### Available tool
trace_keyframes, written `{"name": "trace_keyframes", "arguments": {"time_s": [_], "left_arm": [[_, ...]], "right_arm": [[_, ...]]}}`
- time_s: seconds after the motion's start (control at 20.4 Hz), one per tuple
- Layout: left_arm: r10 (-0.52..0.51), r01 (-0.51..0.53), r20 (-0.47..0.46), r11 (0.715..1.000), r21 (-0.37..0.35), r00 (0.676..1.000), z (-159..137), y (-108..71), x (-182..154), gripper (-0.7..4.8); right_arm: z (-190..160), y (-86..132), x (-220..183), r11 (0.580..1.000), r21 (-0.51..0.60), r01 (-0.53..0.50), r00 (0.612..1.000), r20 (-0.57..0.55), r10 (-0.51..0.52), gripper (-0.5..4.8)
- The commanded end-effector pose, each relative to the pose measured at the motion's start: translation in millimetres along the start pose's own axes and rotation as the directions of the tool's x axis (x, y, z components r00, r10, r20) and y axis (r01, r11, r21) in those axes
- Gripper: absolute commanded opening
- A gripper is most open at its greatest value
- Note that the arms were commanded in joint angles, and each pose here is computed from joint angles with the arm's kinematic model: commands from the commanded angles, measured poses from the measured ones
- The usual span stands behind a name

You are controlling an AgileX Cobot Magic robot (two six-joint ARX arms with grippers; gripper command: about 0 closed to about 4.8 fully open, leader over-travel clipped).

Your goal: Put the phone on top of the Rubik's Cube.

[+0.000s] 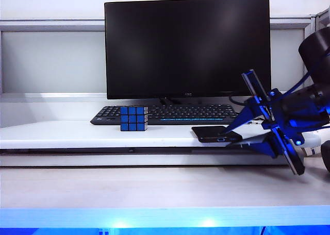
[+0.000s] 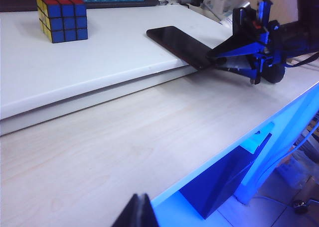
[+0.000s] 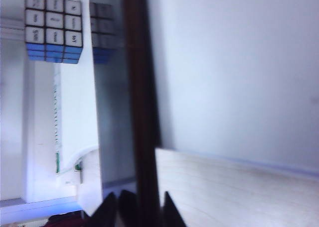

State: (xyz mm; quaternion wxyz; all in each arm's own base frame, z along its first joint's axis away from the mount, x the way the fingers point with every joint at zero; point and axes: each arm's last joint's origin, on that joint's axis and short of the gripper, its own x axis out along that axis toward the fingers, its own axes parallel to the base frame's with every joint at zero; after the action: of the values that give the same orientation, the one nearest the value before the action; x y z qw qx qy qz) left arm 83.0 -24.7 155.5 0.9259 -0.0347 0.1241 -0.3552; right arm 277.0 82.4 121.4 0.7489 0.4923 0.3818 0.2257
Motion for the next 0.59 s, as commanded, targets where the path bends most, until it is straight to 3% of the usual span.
{"name": "trace_keyframes", "arguments": {"time_s": [0.05,0.59], "left_arm": [[-0.007,0.007,-0.021,1.0,-0.019,1.0,-3.1,0.1,0.3,-0.06],[-0.005,0.005,-0.021,1.0,-0.019,1.0,-3.1,0.1,0.3,-0.05]], "right_arm": [[2.0,3.2,0.0,1.0,-0.021,-0.019,1.0,0.02,0.02,0.07],[7.5,15.6,-1.1,0.987,-0.098,-0.126,0.989,0.063,0.133,-0.08]]}}
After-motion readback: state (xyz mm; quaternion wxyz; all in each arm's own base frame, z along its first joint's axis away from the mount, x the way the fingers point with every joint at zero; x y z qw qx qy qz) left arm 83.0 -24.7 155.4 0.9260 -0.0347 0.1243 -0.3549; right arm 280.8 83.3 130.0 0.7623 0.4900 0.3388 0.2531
